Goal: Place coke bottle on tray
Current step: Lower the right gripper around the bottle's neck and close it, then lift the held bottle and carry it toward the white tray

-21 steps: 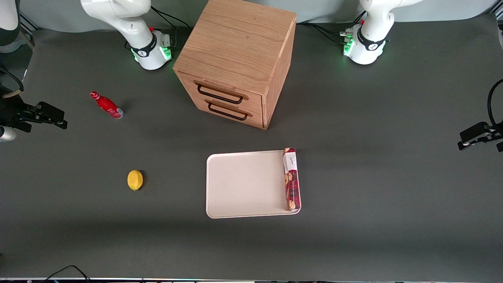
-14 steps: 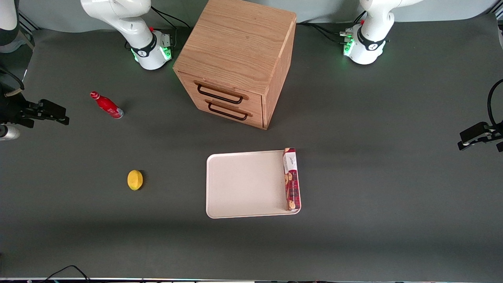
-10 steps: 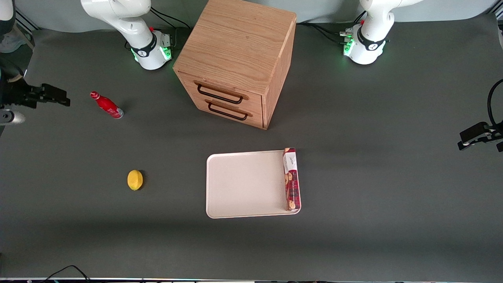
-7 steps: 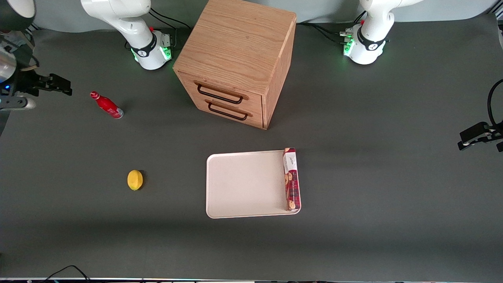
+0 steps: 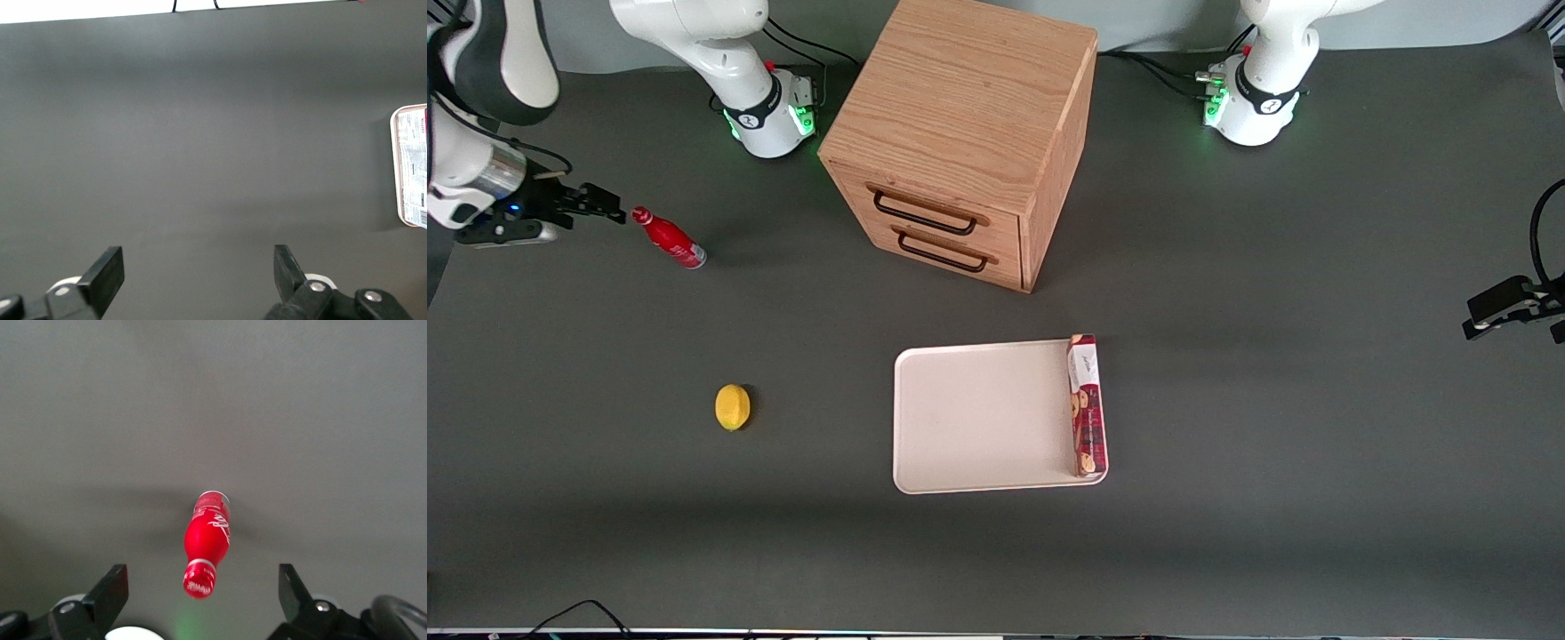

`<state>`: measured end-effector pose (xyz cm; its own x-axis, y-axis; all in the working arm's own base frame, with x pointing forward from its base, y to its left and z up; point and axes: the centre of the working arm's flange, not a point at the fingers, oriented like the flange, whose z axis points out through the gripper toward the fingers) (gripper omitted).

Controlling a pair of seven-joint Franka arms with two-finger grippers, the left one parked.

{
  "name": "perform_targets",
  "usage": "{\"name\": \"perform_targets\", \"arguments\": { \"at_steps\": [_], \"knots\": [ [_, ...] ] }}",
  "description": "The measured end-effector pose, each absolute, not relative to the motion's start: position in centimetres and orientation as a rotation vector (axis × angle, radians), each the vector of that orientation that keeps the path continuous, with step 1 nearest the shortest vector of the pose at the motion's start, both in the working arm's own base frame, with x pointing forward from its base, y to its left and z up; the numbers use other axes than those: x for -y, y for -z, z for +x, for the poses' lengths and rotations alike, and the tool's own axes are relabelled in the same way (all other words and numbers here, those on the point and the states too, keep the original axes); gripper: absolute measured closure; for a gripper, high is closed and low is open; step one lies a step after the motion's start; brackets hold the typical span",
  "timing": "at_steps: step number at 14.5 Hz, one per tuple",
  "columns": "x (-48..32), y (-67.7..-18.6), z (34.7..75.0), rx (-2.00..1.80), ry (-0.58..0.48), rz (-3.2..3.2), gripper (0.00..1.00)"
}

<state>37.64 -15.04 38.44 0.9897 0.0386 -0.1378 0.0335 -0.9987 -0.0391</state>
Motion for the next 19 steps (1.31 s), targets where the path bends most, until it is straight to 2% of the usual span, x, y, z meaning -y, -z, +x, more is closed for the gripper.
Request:
{"name": "perform_targets", "arguments": {
  "at_steps": [3,8,10,11,12,15,16,17,19],
  "knots": [
    [13.9,-35.1,36.2,0.075,-0.227,-3.085,0.0],
    [13.5,-33.3,35.2,0.076,-0.234,-3.081,0.02],
    [13.7,-32.9,34.8,0.071,-0.244,-3.084,0.06],
    [13.9,-32.8,34.7,0.066,-0.246,-3.084,0.14],
    [14.0,-32.7,34.5,0.061,-0.249,-3.083,0.14],
    [14.6,-32.2,33.9,0.026,-0.262,-3.069,0.37],
    [14.8,-32.0,33.7,0.02,-0.266,-3.066,0.37],
    [14.8,-31.9,33.6,0.018,-0.269,-3.064,0.44],
    [14.9,-31.9,33.5,0.037,-0.276,-3.079,0.67]
  ]
}}
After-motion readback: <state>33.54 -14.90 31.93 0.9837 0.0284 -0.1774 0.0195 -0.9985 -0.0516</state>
